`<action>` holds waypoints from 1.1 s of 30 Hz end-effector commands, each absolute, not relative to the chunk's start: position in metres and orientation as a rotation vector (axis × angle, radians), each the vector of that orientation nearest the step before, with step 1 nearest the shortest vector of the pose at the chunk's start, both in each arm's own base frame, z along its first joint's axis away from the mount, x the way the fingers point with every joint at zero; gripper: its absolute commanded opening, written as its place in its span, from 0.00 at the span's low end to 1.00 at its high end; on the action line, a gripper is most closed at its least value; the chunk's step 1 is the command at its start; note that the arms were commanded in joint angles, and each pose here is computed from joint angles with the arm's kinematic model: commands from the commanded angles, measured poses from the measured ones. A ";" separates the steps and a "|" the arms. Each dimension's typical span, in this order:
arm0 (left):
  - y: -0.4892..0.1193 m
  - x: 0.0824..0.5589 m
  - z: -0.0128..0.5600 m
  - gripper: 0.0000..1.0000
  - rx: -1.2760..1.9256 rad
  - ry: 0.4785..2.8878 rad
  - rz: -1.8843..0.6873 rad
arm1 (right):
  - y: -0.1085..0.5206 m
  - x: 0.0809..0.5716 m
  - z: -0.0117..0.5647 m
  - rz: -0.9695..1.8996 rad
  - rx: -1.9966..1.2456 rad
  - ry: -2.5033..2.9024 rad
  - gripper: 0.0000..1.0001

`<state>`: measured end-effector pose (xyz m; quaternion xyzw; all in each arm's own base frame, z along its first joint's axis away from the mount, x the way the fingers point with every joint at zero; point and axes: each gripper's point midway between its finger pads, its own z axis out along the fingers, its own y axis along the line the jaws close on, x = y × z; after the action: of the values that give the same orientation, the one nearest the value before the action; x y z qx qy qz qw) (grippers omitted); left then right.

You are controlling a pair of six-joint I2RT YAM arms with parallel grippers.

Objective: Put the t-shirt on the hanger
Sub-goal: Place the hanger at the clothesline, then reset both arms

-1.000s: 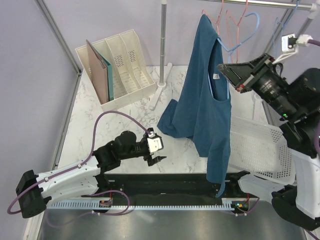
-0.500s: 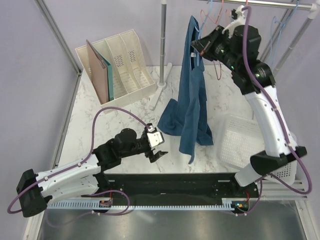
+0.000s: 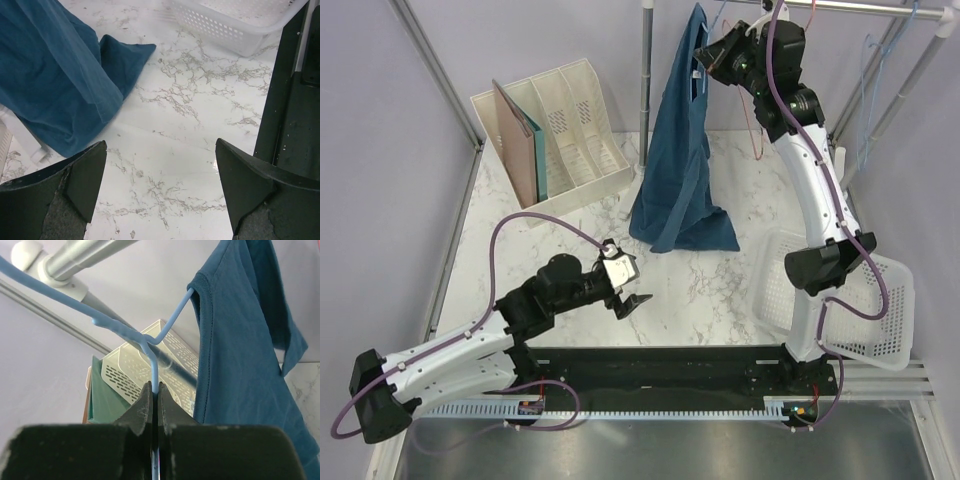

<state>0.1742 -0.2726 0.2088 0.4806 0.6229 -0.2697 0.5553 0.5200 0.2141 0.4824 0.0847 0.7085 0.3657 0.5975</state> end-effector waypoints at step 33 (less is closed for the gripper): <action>-0.192 0.237 0.262 0.99 0.693 1.811 -0.612 | 0.169 0.394 0.504 0.670 -0.060 1.551 0.98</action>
<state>0.2333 -0.2032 0.2423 0.3367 0.7246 -0.2404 0.5512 0.4332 0.1950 0.4732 0.0085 0.7166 0.3470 0.6050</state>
